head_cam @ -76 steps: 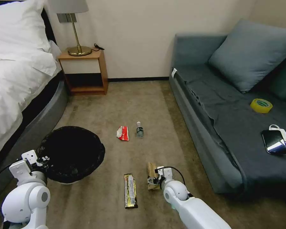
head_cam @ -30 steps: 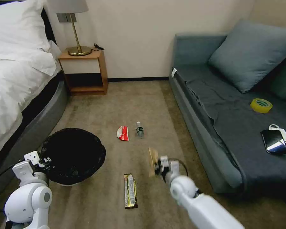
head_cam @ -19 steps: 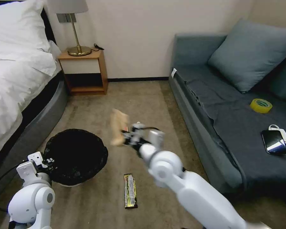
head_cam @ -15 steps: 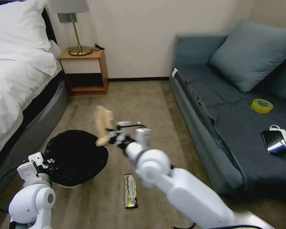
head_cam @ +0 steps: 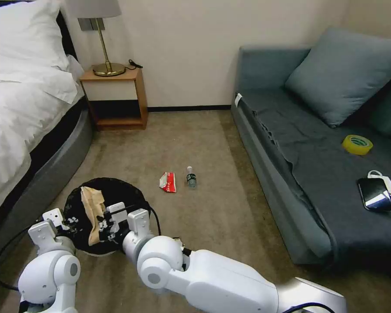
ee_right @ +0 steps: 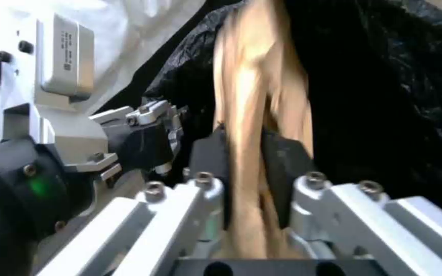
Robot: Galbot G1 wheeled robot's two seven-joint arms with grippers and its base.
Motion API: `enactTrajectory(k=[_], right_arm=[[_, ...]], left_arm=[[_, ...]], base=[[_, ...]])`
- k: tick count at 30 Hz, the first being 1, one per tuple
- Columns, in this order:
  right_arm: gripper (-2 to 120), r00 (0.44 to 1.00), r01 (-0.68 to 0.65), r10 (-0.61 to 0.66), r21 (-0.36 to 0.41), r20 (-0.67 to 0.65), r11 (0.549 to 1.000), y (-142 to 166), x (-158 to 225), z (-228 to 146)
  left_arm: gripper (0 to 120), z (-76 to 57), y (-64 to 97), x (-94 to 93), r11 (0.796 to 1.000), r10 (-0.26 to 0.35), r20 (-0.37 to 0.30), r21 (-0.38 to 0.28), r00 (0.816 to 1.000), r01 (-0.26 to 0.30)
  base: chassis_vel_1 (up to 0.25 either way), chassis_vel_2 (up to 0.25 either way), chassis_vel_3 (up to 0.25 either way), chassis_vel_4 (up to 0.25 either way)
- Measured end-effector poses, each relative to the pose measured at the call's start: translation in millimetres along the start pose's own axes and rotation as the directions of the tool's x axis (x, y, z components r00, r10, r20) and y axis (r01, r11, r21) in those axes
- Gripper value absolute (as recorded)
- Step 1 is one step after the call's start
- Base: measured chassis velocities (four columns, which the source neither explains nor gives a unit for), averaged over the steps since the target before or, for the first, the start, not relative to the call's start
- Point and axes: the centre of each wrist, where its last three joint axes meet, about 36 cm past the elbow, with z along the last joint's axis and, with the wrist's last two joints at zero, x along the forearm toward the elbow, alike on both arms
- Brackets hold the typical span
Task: Pick up the trash bin, then pick up the garbage on the floor and place it into the trash bin.
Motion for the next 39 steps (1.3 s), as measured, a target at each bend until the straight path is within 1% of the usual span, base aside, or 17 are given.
enactTrajectory(k=[1, 5, 6, 11, 12, 14, 16, 18, 20, 21, 23, 25, 26, 28, 30, 36, 39], right_arm=[[20, 1.0, 0.0, 0.0, 0.0, 0.0, 1.0, 0, 0, 0], [41, 1.0, -0.012, 0.012, 0.012, 0.004, 1.0, -4, 0, -1], [41, 1.0, -0.012, 0.012, 0.012, 0.004, 1.0, -4, 0, -1], [61, 0.998, -0.043, 0.042, 0.026, 0.05, 0.999, -18, 8, -12], [61, 0.998, -0.043, 0.042, 0.026, 0.05, 0.999, -18, 8, -12], [72, 0.99, -0.083, 0.078, 0.04, 0.119, 0.996, -37, 17, -34], [76, 0.981, -0.119, 0.107, 0.065, 0.16, 0.991, -51, 22, -45], [84, 0.955, -0.217, 0.183, 0.128, 0.233, 0.968, -83, 34, -62], [93, 0.932, -0.315, 0.269, 0.171, 0.243, 0.934, -117, 47, -71], [93, 0.932, -0.315, 0.269, 0.171, 0.243, 0.934, -117, 47, -71], [99, 0.918, -0.384, 0.352, 0.194, 0.18, 0.903, -152, 60, -66], [100, 0.903, -0.429, 0.425, 0.207, 0.066, 0.879, -184, 68, -42], [100, 0.903, -0.429, 0.425, 0.207, 0.066, 0.879, -184, 68, -42], [100, 0.885, -0.444, 0.462, 0.201, -0.05, 0.873, -200, 65, -17], [100, 0.862, -0.451, 0.482, 0.199, -0.157, 0.87, -209, 53, 12], [100, 0.827, -0.416, 0.46, 0.199, -0.322, 0.887, -208, 21, 59], [100, 0.798, -0.38, 0.446, 0.237, -0.404, 0.894, -201, 5, 90]], left_arm=[[3, 0.0, 0.0, 0.0, 1.0, 0.0, 0.0, 0.0, 1.0, 0.0], [3, 0.2, -0.2, 0.3, 1.0, 0.001, 0.0, 0.002, 1.0, -0.001], [3, 0.2, -0.2, 0.3, 1.0, 0.001, 0.0, 0.002, 1.0, -0.001], [3, -1.1, 1.0, 1.6, 1.0, -0.001, 0.005, 0.003, 1.0, 0.001], [3, -1.1, 1.0, 1.6, 1.0, -0.001, 0.005, 0.003, 1.0, 0.001], [3, -2.4, 3.0, 1.5, 1.0, -0.006, 0.009, 0.001, 1.0, 0.006], [3, -3.2, 3.8, 1.3, 1.0, -0.008, 0.011, 0.0, 1.0, 0.008], [3, -5.7, 5.6, 1.2, 1.0, -0.011, 0.019, 0.001, 1.0, 0.011], [3, -8.8, 8.0, 2.0, 1.0, -0.014, 0.029, 0.002, 0.999, 0.014], [3, -8.8, 8.0, 2.0, 1.0, -0.014, 0.029, 0.002, 0.999, 0.014], [3, -10.9, 10.2, 3.5, 1.0, -0.015, 0.035, 0.005, 0.999, 0.015], [3, -11.6, 12.3, 5.9, 1.0, -0.018, 0.038, 0.004, 0.999, 0.018], [3, -11.6, 12.3, 5.9, 1.0, -0.018, 0.038, 0.004, 0.999, 0.018], [3, -12.2, 13.4, 8.5, 1.0, -0.015, 0.041, 0.004, 0.999, 0.015], [3, -13.4, 14.7, 11.1, 1.0, -0.014, 0.045, 0.004, 0.999, 0.013], [3, -17.0, 16.4, 17.2, 1.0, -0.005, 0.058, 0.008, 0.998, 0.005], [3, -19.1, 18.0, 18.5, 1.0, -0.005, 0.063, 0.012, 0.998, 0.004]], base=[[0.0, 0.0, 0.0, 0.0], [0.0, 0.0, 0.0, 0.0], [0.0, 0.0, 0.0, 0.0], [0.0, 0.0, 0.0, 0.0], [0.0, 0.0, 0.0, 0.0], [0.0, 0.0, 0.0, 0.0], [0.0, 0.0, 0.0, 0.0], [0.0, 0.0, 0.0, 0.0], [0.0, 0.0, 0.0, 0.0], [0.0, 0.0, 0.0, 0.0], [0.0, 0.0, 0.0, 0.0], [0.0, 0.0, 0.0, 0.0], [0.0, 0.0, 0.0, 0.0], [0.0, 0.0, 0.0, 0.0], [0.0, 0.0, 0.0, 0.0], [0.0, 0.0, 0.0, 0.0], [0.0, 0.0, 0.0, 0.0]])
